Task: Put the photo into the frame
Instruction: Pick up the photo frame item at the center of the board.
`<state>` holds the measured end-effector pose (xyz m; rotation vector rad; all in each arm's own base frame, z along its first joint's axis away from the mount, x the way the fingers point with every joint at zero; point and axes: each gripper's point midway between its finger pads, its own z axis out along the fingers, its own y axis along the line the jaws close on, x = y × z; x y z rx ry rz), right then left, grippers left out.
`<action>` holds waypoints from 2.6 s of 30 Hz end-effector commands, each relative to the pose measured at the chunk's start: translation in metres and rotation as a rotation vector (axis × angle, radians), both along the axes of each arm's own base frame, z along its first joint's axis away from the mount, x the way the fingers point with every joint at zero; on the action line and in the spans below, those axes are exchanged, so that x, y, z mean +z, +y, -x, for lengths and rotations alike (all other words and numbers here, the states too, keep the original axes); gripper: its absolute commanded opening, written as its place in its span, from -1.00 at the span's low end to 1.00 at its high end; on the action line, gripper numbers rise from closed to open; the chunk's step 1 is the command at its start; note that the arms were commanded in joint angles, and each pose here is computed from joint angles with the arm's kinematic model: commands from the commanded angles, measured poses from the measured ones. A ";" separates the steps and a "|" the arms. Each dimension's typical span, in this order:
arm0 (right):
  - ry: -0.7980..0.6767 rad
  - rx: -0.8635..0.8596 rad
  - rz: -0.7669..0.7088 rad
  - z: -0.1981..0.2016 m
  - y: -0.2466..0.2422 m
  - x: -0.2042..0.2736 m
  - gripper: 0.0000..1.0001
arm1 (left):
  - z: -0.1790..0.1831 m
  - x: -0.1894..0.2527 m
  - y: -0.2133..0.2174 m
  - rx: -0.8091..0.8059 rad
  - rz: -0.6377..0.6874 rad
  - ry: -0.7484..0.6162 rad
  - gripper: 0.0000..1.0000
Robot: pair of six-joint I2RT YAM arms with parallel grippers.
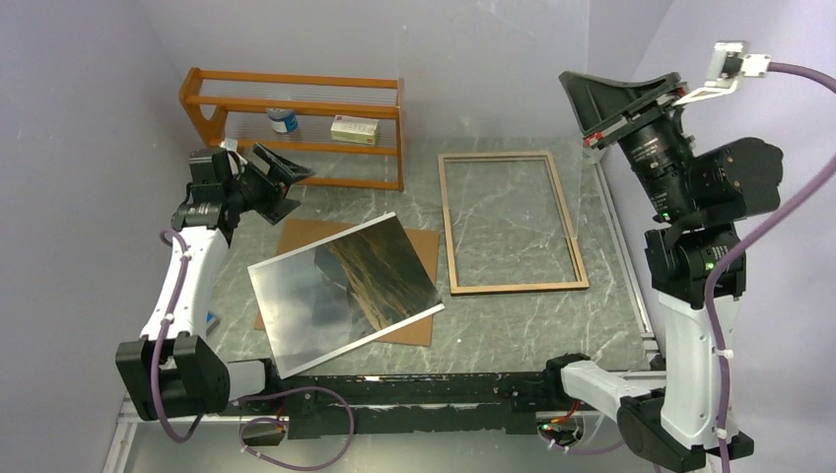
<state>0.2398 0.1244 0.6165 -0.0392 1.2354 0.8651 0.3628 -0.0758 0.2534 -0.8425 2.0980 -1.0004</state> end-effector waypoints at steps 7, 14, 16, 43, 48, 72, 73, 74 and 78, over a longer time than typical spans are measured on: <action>-0.124 -0.005 -0.465 -0.012 -0.026 0.074 -1.00 | 0.013 0.126 -0.064 -0.030 0.330 -0.353 0.88; 0.011 -0.061 -0.702 -0.043 -0.045 0.059 -1.00 | 0.018 0.173 -0.127 -0.129 0.458 -0.514 0.88; 0.054 -0.070 -0.759 -0.049 -0.049 0.052 -1.00 | 0.025 0.187 -0.151 -0.162 0.518 -0.579 0.88; 0.151 -0.121 -0.848 -0.056 -0.058 0.033 -1.00 | 0.056 0.194 -0.241 -0.077 0.952 -0.409 0.88; 0.103 -0.147 -0.842 -0.050 -0.065 0.039 -1.00 | 0.062 0.188 -0.229 -0.043 0.898 -0.386 0.88; 0.158 -0.082 -0.889 -0.018 -0.063 0.027 -1.00 | 0.037 0.252 -0.234 -0.033 1.156 -0.593 0.51; 0.164 -0.086 -0.890 -0.019 -0.063 0.025 -1.00 | 0.039 0.254 -0.233 -0.035 1.152 -0.594 0.40; 0.169 -0.089 -0.890 -0.020 -0.063 0.022 -1.00 | 0.040 0.255 -0.232 -0.036 1.137 -0.588 0.30; 0.196 -0.107 -0.889 -0.024 -0.064 0.011 -1.00 | 0.043 0.260 -0.233 -0.026 1.032 -0.549 -0.19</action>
